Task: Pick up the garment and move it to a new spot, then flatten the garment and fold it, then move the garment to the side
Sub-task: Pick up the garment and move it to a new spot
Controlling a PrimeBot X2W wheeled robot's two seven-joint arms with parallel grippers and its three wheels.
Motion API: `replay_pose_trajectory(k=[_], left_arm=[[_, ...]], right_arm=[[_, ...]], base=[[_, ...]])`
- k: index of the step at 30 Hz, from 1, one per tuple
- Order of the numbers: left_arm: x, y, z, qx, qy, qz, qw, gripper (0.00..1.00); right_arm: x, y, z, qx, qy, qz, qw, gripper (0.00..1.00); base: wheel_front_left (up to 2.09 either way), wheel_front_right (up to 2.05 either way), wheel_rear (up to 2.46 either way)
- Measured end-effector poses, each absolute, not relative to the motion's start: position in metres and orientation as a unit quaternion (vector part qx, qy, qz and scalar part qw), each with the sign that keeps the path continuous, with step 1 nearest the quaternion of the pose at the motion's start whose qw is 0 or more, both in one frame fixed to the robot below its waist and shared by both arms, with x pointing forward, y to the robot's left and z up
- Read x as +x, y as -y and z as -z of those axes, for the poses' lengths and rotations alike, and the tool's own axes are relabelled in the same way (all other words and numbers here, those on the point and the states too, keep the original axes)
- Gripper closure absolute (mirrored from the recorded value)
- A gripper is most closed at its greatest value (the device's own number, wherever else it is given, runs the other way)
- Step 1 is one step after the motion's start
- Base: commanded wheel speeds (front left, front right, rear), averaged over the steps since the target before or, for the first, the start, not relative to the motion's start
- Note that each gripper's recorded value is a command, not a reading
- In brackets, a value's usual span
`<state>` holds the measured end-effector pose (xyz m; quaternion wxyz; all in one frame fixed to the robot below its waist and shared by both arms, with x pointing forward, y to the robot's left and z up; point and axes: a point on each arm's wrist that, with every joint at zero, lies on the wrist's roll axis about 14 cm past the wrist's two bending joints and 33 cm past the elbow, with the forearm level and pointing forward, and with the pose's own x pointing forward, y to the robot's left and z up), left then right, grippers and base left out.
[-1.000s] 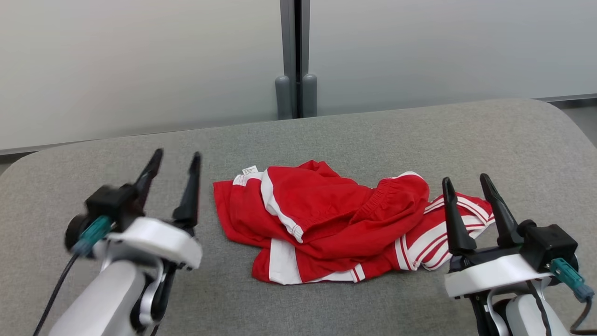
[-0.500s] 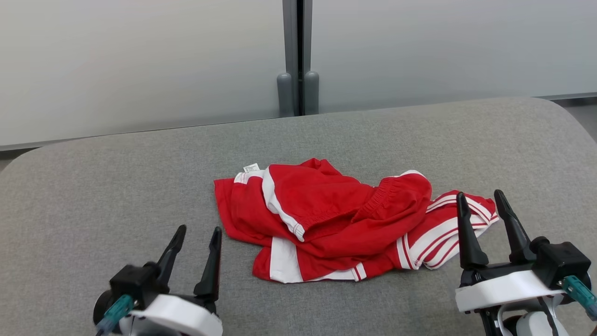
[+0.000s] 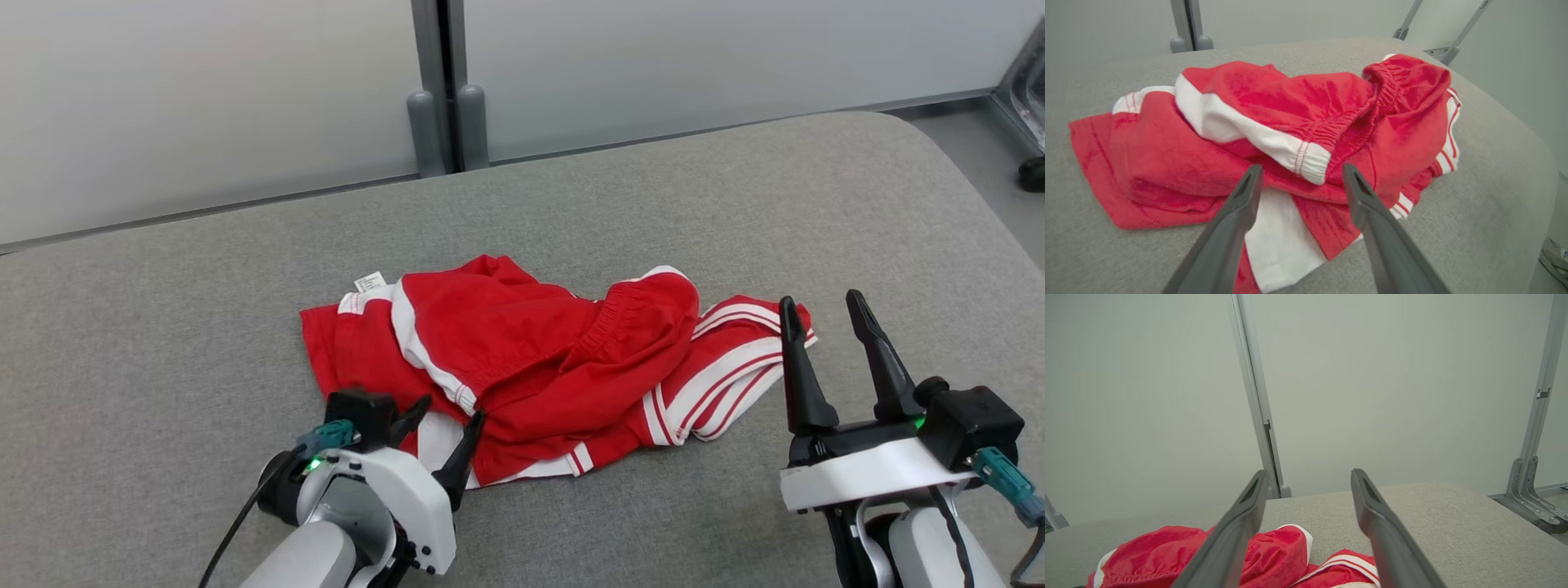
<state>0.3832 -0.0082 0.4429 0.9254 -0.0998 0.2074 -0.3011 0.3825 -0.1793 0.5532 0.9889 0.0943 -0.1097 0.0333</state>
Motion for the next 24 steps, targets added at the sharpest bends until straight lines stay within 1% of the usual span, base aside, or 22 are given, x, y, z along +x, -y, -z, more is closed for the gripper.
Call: replay_pose_trajectory(k=[3, 5, 8, 9, 10, 11, 17, 21, 24], left_arm=[[0.383, 0.024, -0.433, -0.080, -0.233, 0.327, 0.912, 0.00], [0.385, 0.029, -0.425, -0.076, -0.251, 0.331, 0.907, 0.00], [0.397, 0.023, -0.412, -0.050, -0.270, 0.310, 0.910, 0.00], [0.402, 0.023, -0.413, -0.051, -0.267, 0.304, 0.913, 0.17], [0.407, 0.024, -0.415, -0.054, -0.263, 0.298, 0.916, 0.60], [0.410, 0.025, -0.417, -0.057, -0.260, 0.295, 0.917, 1.00], [0.414, 0.031, -0.430, -0.081, -0.237, 0.300, 0.920, 1.00], [0.416, 0.031, -0.451, -0.102, -0.203, 0.305, 0.925, 1.00], [0.424, 0.023, -0.476, -0.128, -0.161, 0.293, 0.934, 1.00]], right_arm=[[0.384, 0.184, -0.553, 0.093, 0.110, -0.027, 0.989, 0.00], [0.386, 0.186, -0.553, 0.093, 0.109, -0.024, 0.989, 0.00], [0.388, 0.189, -0.552, 0.095, 0.107, -0.020, 0.990, 0.00], [0.389, 0.190, -0.551, 0.096, 0.107, -0.019, 0.989, 0.00], [0.389, 0.191, -0.551, 0.096, 0.106, -0.018, 0.990, 0.00], [0.390, 0.191, -0.551, 0.096, 0.106, -0.018, 0.990, 0.00], [0.391, 0.190, -0.551, 0.100, 0.106, -0.019, 0.989, 0.00], [0.391, 0.184, -0.552, 0.103, 0.107, -0.027, 0.989, 0.00], [0.392, 0.178, -0.553, 0.105, 0.109, -0.036, 0.988, 0.00]], base=[[0.00, 0.00, 0.00], [0.00, 0.00, 0.00], [0.00, 0.00, 0.00], [0.00, 0.00, 0.00], [0.00, 0.00, 0.00], [0.00, 0.00, 0.00], [0.00, 0.00, 0.00], [0.00, 0.00, 0.00], [0.00, 0.00, 0.00]])
